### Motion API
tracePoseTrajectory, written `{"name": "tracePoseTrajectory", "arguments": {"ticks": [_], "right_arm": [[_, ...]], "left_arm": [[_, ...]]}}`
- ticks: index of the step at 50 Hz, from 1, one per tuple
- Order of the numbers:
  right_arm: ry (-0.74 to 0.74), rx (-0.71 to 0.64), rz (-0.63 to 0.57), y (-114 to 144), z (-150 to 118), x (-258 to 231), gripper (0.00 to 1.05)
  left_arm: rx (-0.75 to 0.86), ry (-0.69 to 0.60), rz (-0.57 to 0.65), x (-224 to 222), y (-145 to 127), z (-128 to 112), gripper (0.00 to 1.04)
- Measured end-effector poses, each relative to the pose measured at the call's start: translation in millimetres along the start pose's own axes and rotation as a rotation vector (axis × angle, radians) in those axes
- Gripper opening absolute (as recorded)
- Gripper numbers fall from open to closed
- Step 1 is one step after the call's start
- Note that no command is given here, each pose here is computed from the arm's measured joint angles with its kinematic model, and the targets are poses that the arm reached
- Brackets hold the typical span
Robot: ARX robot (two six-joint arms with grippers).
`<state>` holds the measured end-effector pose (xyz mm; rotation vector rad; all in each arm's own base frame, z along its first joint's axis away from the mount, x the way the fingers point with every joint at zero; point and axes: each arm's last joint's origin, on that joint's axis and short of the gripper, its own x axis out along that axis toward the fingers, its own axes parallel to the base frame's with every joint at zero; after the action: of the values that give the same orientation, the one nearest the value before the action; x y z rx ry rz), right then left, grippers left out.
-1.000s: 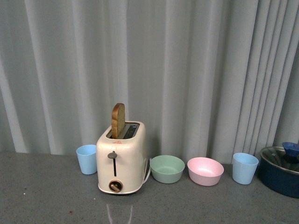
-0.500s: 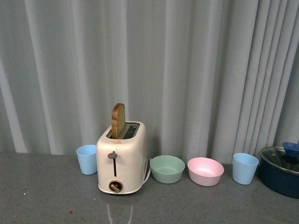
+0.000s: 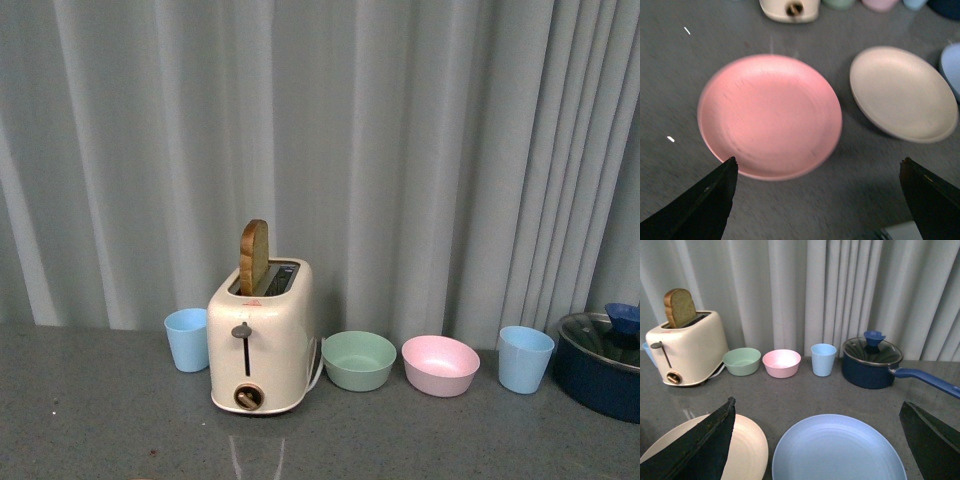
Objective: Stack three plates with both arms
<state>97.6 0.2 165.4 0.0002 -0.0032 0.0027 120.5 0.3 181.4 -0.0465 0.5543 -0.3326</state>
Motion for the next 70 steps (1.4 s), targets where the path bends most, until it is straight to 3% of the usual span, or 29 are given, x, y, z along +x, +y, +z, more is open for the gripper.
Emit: {"name": "tracePoseTrajectory", "arguments": {"ticks": [12,26,40,61,70], "right_arm": [[0.000,0.000,0.000,0,0,0,0.97],[0.000,0.000,-0.001,0,0,0,0.97],[0.000,0.000,-0.001,0,0,0,0.97],[0.000,0.000,-0.001,0,0,0,0.97],[0.000,0.000,-0.001,0,0,0,0.97]], "left_arm": [[0.085,0.157,0.001,64,32,80,0.98],[0.092,0.425,-0.021,146,66,100,0.98],[0.115,0.520,0.020,182,100,100,0.98],[0.177,0.654,0.090,209,145,67,0.98],[0.176,0.685,0.103,218,151,55,0.98]]}}
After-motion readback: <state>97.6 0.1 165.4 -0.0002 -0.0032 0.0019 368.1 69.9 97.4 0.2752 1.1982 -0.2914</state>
